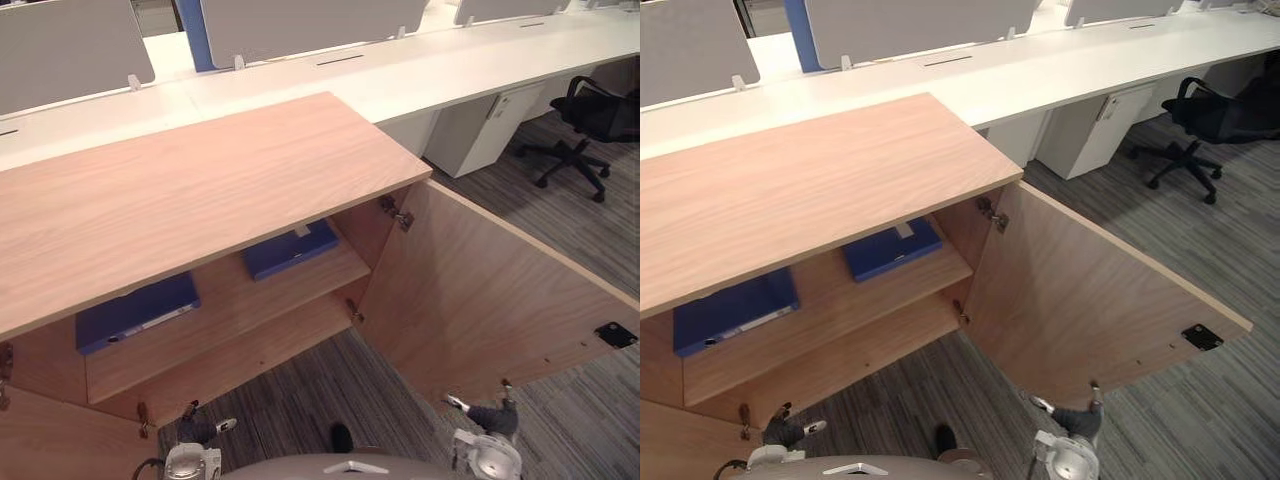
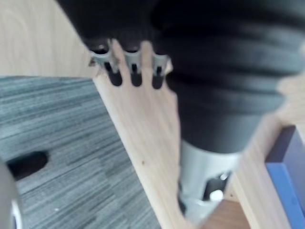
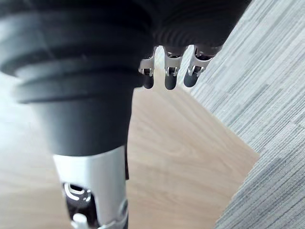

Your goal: Walk over to the cabinet, pick up the folder, carry it to the office cabinet, place the folder inside the office cabinet, then close the office cabinet door

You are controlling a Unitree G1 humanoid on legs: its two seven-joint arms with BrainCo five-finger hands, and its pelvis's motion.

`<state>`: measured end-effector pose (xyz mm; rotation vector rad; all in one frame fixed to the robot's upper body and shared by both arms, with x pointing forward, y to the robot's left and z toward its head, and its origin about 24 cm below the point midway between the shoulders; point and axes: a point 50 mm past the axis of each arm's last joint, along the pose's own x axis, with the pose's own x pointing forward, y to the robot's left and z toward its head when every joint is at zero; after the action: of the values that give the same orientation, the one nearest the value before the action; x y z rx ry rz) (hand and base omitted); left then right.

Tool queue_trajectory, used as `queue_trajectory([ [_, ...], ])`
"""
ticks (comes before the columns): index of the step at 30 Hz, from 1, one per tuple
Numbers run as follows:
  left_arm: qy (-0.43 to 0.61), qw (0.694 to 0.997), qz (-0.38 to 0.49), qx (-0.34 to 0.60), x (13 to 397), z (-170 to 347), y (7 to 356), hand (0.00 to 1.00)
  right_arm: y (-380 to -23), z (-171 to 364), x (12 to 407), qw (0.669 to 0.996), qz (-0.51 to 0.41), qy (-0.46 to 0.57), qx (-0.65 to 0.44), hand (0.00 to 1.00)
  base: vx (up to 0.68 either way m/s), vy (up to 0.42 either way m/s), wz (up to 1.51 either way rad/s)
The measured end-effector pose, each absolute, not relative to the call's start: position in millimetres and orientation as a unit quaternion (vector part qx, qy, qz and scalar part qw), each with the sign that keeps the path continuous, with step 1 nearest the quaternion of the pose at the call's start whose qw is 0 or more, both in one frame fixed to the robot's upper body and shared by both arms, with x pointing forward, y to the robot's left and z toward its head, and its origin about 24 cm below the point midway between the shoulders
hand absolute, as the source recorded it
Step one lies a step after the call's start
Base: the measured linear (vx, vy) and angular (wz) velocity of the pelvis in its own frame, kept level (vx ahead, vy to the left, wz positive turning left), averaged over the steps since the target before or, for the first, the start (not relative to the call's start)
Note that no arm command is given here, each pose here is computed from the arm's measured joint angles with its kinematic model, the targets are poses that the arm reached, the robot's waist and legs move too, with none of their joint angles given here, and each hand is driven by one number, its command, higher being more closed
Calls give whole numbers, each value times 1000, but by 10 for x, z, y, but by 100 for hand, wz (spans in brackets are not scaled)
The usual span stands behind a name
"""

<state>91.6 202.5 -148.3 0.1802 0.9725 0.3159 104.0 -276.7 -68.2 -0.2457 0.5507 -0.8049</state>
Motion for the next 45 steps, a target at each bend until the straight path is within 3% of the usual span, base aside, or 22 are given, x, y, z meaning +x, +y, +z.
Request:
queue_trajectory([
  [9,470,865,156,85,809,-1480,2055,0,-3383,-411,786,805,-562,189,-29,0,-34,-6,3],
  [18,476,864,142,80,767,-1491,2053,0,-3876,-233,802,762,-634,129,31,0,25,4,14],
  [33,477,866,115,99,757,-1481,2120,0,-4350,90,1185,810,-573,126,-20,0,-5,-10,7],
  [45,475,868,107,97,762,-1479,2115,0,-4349,66,1307,836,-522,161,-55,0,0,-4,3],
])
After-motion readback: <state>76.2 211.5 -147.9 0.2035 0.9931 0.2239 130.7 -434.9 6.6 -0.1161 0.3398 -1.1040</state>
